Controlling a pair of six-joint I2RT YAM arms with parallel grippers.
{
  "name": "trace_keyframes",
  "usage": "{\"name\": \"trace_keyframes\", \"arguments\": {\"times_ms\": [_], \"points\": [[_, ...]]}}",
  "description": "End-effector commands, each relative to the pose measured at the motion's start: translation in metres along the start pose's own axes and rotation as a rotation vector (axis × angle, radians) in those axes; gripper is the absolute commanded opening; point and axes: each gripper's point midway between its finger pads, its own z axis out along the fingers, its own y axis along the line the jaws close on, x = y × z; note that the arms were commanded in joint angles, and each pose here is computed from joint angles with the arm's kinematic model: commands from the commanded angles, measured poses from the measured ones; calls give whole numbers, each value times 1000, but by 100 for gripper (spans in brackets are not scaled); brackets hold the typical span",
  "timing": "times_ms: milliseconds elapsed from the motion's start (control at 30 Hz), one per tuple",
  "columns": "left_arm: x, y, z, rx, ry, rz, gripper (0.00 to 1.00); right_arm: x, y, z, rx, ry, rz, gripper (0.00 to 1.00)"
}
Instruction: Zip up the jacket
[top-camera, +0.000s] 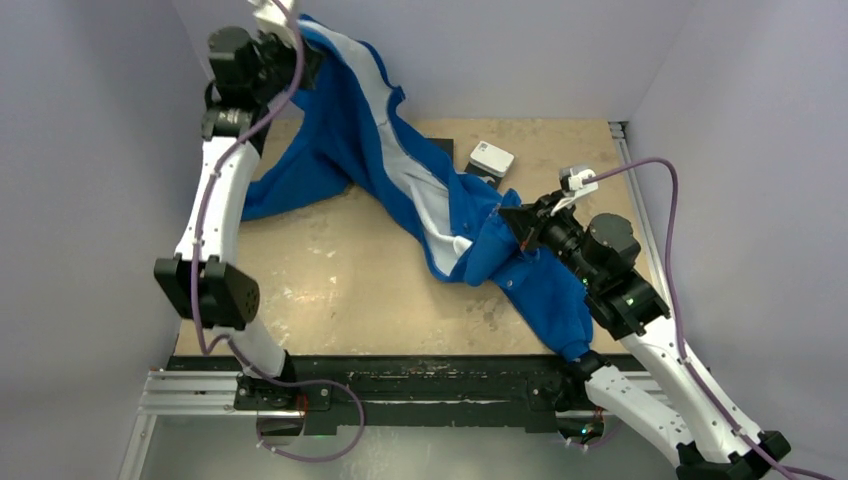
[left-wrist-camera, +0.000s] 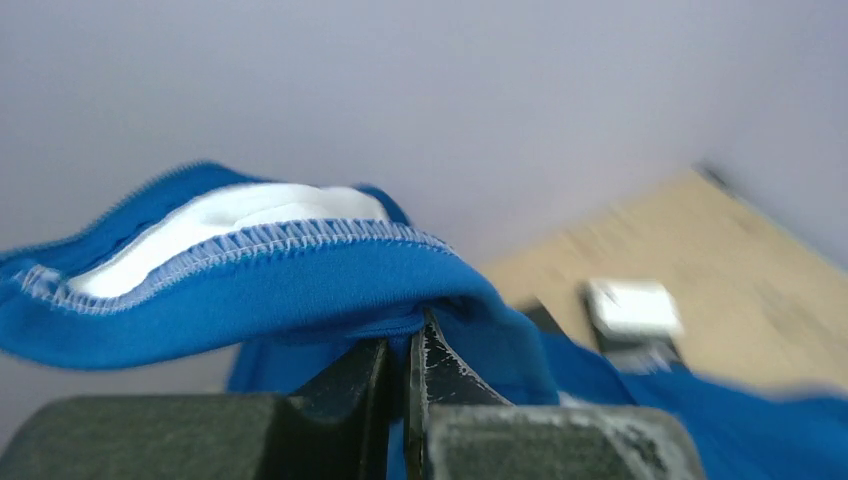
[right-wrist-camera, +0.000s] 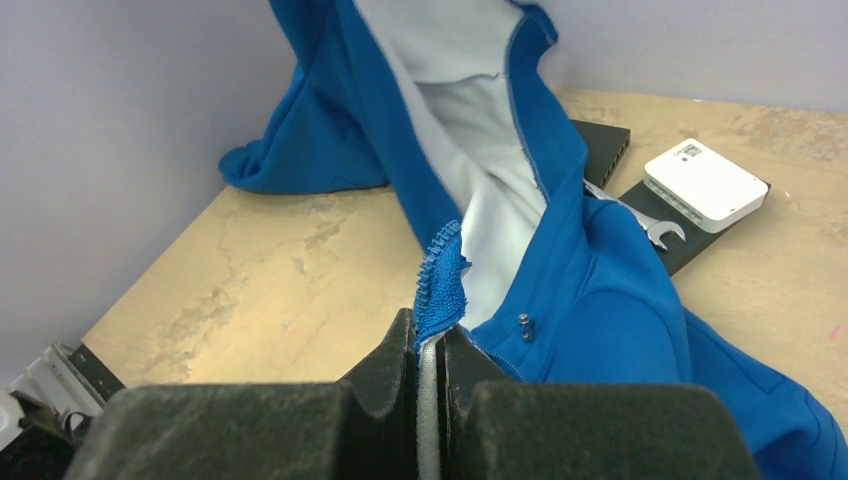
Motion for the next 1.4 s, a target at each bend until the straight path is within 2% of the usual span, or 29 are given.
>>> {"name": "trace_keyframes", "arguments": {"times_ms": [0,67,167,300,400,433,467,500,533,633,667,867,967,1000,1067,1133,1267,1367], "points": [[62,-124,-49,385,164,69,0,-17,-3,1,27,-61,6,0],[98,-156,-81,511,246,81,0,-13,-8,4,50,-45,4,0],[154,-180,-132,640,382,91,0,-2,-12,11,62,-6,1,0],[202,-176,-175,670,515,171,0,7,-8,16,28,19,8,0],[221,-178,-208,739,560,262,0,16,-10,18,28,32,14,0],[225,-181,-221,780,570,291,5,20,-10,19,24,41,15,0],[227,-186,-234,826,569,309,19,23,-10,20,16,49,18,0],[229,-192,-247,879,564,331,43,26,-9,21,10,56,19,0],[231,-197,-262,924,572,334,56,29,-8,23,2,61,23,0],[231,-206,-283,982,550,345,86,36,-4,27,-28,77,29,0],[230,-207,-286,986,544,350,92,38,-2,28,-41,84,30,0],[243,-201,-274,906,585,292,97,50,1,28,-71,118,37,0],[279,-183,-257,761,697,261,96,52,1,26,-72,121,39,0],[290,-180,-258,757,744,250,95,53,1,26,-72,126,39,0],[307,-186,-266,810,801,200,95,54,1,24,-75,130,40,0],[309,-200,-270,860,772,168,94,55,1,23,-76,136,41,0],[317,-233,-285,991,751,287,95,59,2,24,-79,148,47,0],[322,-250,-282,1026,747,381,94,60,1,25,-78,151,52,0]]}}
